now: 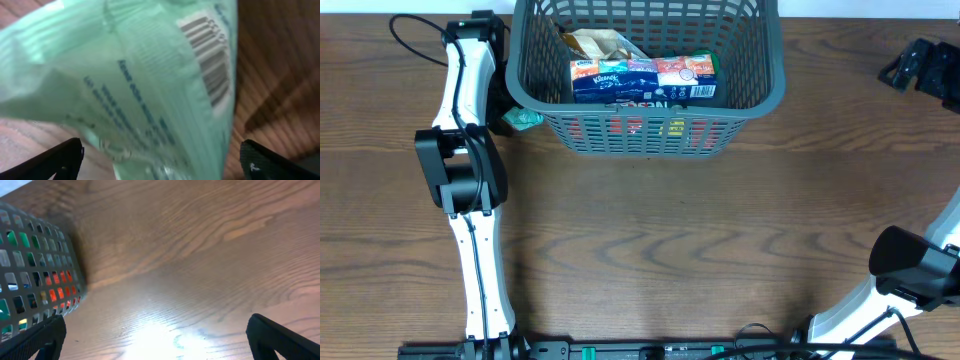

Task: Pack container
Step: 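Move the left gripper to the mint-green pouch by the basket and grasp it, then lift the mint-green pouch and drop it into the basket with the left gripper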

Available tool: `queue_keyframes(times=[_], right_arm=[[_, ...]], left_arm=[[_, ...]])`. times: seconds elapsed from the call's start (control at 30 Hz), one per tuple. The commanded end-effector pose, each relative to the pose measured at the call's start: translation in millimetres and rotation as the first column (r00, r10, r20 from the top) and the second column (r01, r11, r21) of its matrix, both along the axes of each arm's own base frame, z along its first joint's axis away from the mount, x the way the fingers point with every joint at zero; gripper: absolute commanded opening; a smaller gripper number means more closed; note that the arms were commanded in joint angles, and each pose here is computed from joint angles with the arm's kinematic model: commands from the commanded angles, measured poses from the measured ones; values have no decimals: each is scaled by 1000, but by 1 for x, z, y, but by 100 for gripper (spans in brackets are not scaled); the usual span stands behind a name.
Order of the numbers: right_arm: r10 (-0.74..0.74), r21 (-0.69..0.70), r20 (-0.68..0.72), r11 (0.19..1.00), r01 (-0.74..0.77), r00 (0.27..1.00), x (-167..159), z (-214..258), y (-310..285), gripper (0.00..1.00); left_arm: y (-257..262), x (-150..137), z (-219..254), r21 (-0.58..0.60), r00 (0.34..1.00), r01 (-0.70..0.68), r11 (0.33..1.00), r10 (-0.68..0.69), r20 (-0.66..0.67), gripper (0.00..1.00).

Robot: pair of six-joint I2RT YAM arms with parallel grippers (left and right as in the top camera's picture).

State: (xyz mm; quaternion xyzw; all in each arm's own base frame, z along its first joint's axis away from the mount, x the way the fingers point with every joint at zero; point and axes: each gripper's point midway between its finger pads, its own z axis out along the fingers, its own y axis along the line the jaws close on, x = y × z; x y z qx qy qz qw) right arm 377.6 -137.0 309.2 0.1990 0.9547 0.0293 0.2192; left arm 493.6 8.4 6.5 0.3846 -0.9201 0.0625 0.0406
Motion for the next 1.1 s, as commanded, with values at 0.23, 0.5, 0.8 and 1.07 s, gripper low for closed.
queue_keyframes(times=[0.23, 0.5, 0.8, 1.07], right_arm=[[20, 6, -8, 1000, -20, 1000, -1, -2, 2, 98], [24, 6, -11, 1000, -24, 1000, -1, -2, 2, 98], [45, -3, -15, 999, -45, 999, -2, -3, 2, 98], [47, -10, -1, 999, -47, 999, 1, -1, 1, 98]], left_arm=[[5, 2, -3, 9, 998, 64, 998, -64, 19, 74], [8, 6, -3, 12, 991, 125, 992, -125, 45, 19], [46, -3, 32, 11, 996, 53, 999, -54, 64, 6], [80, -21, 149, 77, 960, 108, 991, -124, 252, 6]])
